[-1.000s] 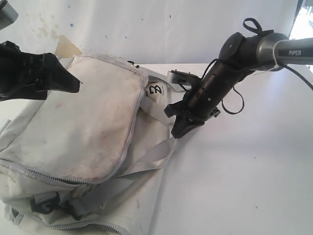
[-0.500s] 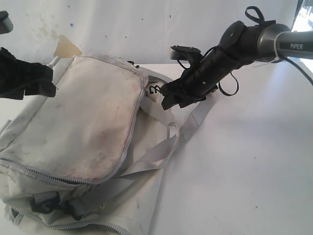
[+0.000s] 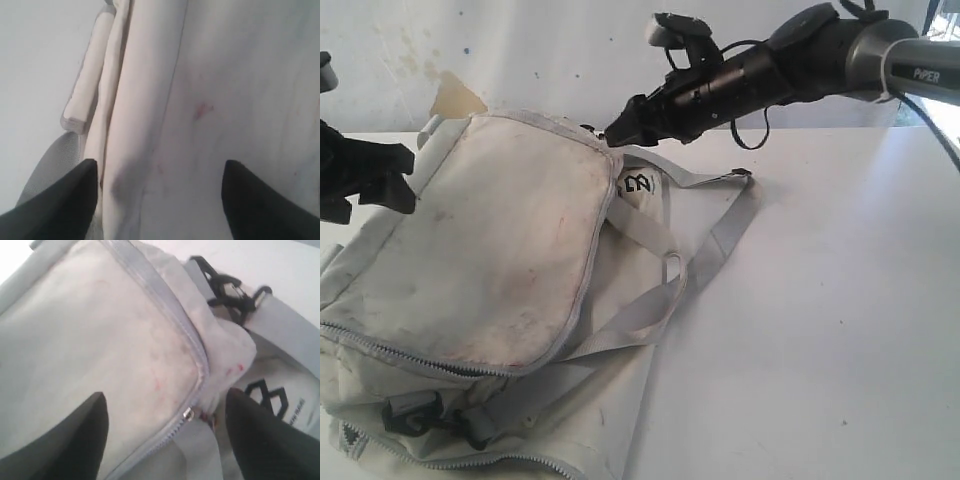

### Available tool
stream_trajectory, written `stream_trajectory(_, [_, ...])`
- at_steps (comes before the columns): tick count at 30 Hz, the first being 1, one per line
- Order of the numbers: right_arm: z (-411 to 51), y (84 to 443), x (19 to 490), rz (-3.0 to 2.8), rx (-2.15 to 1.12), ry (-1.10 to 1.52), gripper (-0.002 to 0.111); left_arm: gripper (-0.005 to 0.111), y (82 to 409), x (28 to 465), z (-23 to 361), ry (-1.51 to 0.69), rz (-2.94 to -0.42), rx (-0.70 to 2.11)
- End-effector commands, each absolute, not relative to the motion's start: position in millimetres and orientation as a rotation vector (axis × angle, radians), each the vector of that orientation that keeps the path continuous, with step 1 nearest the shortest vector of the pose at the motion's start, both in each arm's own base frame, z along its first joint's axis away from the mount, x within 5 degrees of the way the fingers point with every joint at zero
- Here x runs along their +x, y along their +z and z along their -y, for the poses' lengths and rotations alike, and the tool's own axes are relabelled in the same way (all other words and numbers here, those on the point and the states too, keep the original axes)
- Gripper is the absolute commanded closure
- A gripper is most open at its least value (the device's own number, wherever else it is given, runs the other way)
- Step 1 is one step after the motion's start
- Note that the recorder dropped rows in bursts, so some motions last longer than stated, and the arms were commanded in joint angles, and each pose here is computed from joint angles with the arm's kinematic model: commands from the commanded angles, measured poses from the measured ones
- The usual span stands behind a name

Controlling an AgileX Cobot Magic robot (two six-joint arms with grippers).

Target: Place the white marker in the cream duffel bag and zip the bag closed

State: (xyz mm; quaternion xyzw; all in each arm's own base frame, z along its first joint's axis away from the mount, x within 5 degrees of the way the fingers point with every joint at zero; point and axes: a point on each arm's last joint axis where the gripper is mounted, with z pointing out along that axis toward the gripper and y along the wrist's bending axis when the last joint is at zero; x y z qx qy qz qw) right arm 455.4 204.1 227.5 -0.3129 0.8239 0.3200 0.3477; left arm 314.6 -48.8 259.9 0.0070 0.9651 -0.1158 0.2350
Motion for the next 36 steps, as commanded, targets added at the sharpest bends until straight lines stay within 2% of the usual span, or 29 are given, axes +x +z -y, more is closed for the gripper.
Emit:
stream_trajectory(1, [-222,208,462,-2.075,-0.818,0.778,0.046,0.030,241,323,50,-0.323,-2.713,0.006])
stream_trajectory(5, [-227,183,468,-2.105,-0.787,0.726,0.046,0.030,219,331,50,-0.311,-2.770,0.015])
stream_trajectory(10, [-227,170,472,-2.121,-0.755,0.687,0.046,0.031,207,334,51,-0.319,-2.808,0.003])
stream_trajectory(17, [-236,163,469,-2.140,-0.680,0.820,0.048,0.037,199,336,52,-0.321,-2.830,-0.004])
stream_trajectory(23, [-247,163,463,-2.103,-0.772,0.810,0.062,0.044,199,336,52,-0.321,-2.830,-0.004])
stream_trajectory(27, [-251,163,461,-2.093,-0.796,0.809,0.078,0.051,199,336,52,-0.321,-2.830,-0.004])
stream_trajectory(30, [-251,163,461,-2.093,-0.801,0.804,0.094,0.060,199,336,52,-0.321,-2.830,-0.004])
stream_trajectory(33, [-250,161,461,-2.094,-0.843,0.771,0.109,0.078,199,336,51,-0.319,-2.830,-0.001])
stream_trajectory(36, [-249,160,460,-2.102,-0.867,0.749,0.108,0.102,199,336,51,-0.297,-2.819,0.070])
